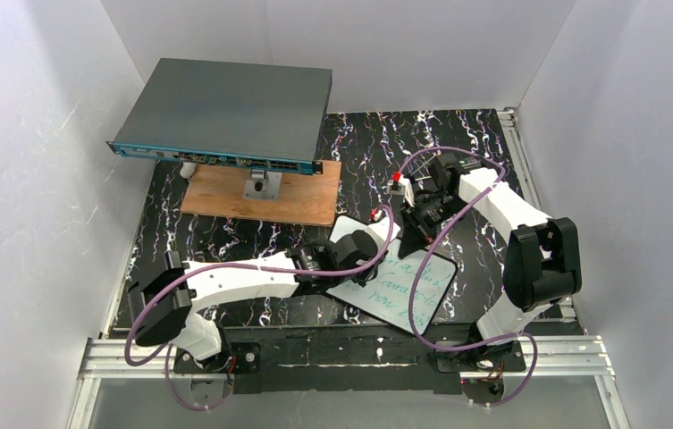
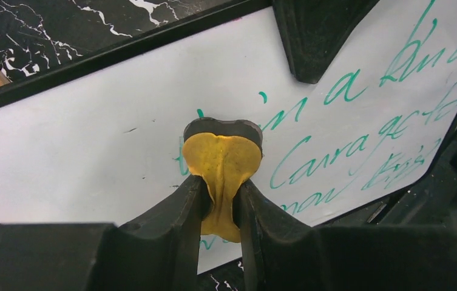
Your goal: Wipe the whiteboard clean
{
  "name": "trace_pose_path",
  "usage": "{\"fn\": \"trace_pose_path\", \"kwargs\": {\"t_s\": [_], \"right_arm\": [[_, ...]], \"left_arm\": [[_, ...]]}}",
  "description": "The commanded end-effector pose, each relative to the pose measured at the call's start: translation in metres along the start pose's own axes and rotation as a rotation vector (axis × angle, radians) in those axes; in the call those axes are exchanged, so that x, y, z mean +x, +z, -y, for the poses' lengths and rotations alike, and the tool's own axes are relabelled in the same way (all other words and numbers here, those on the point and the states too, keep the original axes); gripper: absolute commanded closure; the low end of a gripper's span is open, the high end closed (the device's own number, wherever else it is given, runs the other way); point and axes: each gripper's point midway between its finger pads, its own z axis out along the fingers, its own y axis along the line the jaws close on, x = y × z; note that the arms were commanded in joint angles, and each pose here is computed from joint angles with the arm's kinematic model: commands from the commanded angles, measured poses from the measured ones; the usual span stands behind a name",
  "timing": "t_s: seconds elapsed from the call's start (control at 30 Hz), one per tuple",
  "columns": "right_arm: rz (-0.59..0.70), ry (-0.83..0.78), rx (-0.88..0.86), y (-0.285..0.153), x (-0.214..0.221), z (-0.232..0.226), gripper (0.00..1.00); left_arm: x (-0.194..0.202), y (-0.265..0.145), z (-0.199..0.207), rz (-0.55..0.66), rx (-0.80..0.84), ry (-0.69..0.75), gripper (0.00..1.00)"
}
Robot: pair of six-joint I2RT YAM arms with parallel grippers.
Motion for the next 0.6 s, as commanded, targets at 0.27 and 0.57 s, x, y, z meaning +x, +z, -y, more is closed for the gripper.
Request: {"fn": "trace_pose_path", "kwargs": {"t_s": [0.27,0.57], "right_arm": [[0.039,-0.092,-0.014,0.001,-0.010,-0.001,0.99],[0.042,-0.097,-0.011,0.002,-0.009,0.000,0.99]], "left_arm": [[0.005,-0.015,-0.076,-0.022,-0.331,-0.108,1.00],[-0.013,-0.015,-0.048,0.075,-0.156,-0.095,1.00]]}}
